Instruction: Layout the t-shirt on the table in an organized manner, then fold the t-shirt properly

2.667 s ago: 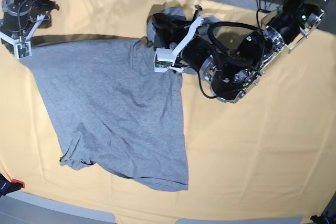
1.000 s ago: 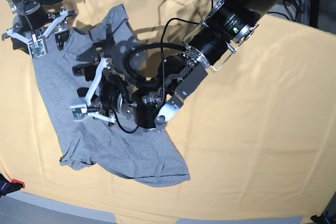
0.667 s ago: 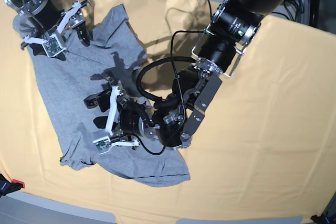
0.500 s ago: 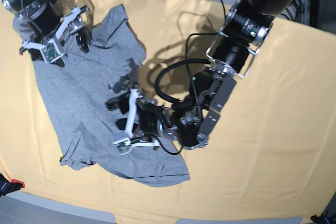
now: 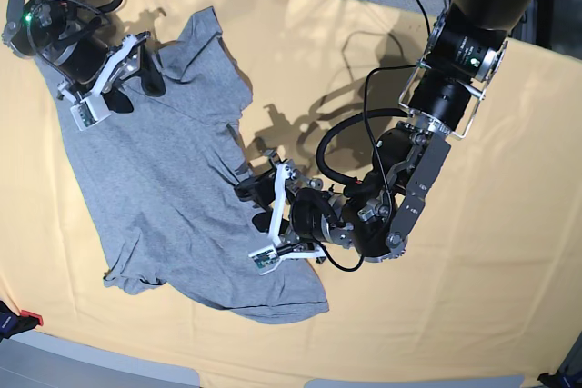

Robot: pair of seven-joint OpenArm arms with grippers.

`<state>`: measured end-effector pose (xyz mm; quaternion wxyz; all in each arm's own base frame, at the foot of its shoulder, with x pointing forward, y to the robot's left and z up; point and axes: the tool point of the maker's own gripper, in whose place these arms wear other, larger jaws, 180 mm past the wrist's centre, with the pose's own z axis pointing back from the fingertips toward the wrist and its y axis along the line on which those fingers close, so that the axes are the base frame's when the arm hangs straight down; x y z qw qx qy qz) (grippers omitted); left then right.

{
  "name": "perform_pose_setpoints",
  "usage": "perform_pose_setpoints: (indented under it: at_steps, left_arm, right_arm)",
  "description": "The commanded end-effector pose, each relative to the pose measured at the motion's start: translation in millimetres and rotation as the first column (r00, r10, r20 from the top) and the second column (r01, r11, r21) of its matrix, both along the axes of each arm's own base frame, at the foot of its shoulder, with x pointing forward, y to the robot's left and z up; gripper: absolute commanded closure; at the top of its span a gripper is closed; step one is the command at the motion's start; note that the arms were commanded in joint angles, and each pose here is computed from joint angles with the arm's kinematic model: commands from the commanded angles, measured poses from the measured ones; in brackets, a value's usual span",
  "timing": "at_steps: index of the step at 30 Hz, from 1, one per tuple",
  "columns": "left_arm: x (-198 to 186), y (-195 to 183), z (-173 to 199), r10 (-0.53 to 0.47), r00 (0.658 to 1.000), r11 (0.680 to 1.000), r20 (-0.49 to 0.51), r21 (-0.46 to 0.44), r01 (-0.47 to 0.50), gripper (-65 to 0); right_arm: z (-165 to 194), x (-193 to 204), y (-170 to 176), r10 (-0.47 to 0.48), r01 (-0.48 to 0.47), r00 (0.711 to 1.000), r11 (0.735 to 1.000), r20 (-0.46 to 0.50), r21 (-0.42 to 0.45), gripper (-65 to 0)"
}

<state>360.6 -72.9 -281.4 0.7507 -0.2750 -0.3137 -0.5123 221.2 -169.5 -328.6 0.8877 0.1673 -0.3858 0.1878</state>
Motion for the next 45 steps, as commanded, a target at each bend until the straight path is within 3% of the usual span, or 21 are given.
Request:
perform_pose_setpoints:
  at_steps: [1, 7, 13, 18, 23, 28, 31, 38, 45]
  left_arm:
    - [7.6, -5.4, 20.6, -0.008, 0.999, 0.999, 0.044, -0.041, 0.010, -35.6]
    - [7.8, -5.8, 21.1, -0.007, 0.999, 0.999, 0.045, -0.044, 0.009, -35.6]
    - [7.9, -4.4, 20.5, -0.010, 0.999, 0.999, 0.048, -0.040, 0.012, -35.6]
    - [11.5, 4.3, 15.7, -0.001, 0.998, 1.000, 0.063, -0.007, 0.001, -35.6]
    - [14.6, 15.7, 12.3, 0.013, 0.998, 1.000, 0.064, 0.012, -0.014, -35.6]
    - [14.2, 16.7, 11.6, 0.007, 0.998, 1.000, 0.067, 0.016, -0.008, -35.6]
    - [11.3, 16.5, 10.7, -0.039, 0.995, 0.999, 0.093, 0.032, 0.037, -35.6]
    - [17.0, 12.3, 13.8, -0.046, 0.986, 0.999, 0.159, 0.023, 0.043, -35.6]
    - [16.1, 6.6, -4.2, -0.097, 0.966, 0.990, 0.238, 0.127, 0.068, -35.6]
  right_arm:
    - [9.9, 3.3, 1.8, 0.027, -0.027, 0.999, 1.000, 0.038, 0.000, -26.5]
    - [10.7, -9.5, 17.8, 0.136, -0.136, 0.991, 0.990, 0.016, 0.039, 0.0]
    - [14.8, -13.0, 16.8, 0.154, -0.154, 0.988, 0.988, 0.007, -0.006, 0.0]
    - [31.4, -28.1, 0.1, 0.149, -0.141, 0.989, 0.968, 0.023, -0.208, 0.0]
    - [41.3, -48.5, -37.3, -0.015, 0.021, 1.000, 0.924, 0.018, -0.381, 0.0]
    - [28.1, -74.6, -74.7, -0.195, 0.146, 0.979, 0.865, -0.053, -0.480, 0.0]
    - [19.1, -95.0, -73.1, -0.209, 0.130, 0.971, 0.873, -0.119, -0.470, 0.0]
    - [2.6, -142.9, -37.0, -0.034, -0.075, 0.957, 0.930, -0.287, -0.360, 0.0]
    - [-0.8, -152.4, -33.3, -0.013, -0.106, 0.948, 0.929, -0.318, -0.353, 0.0]
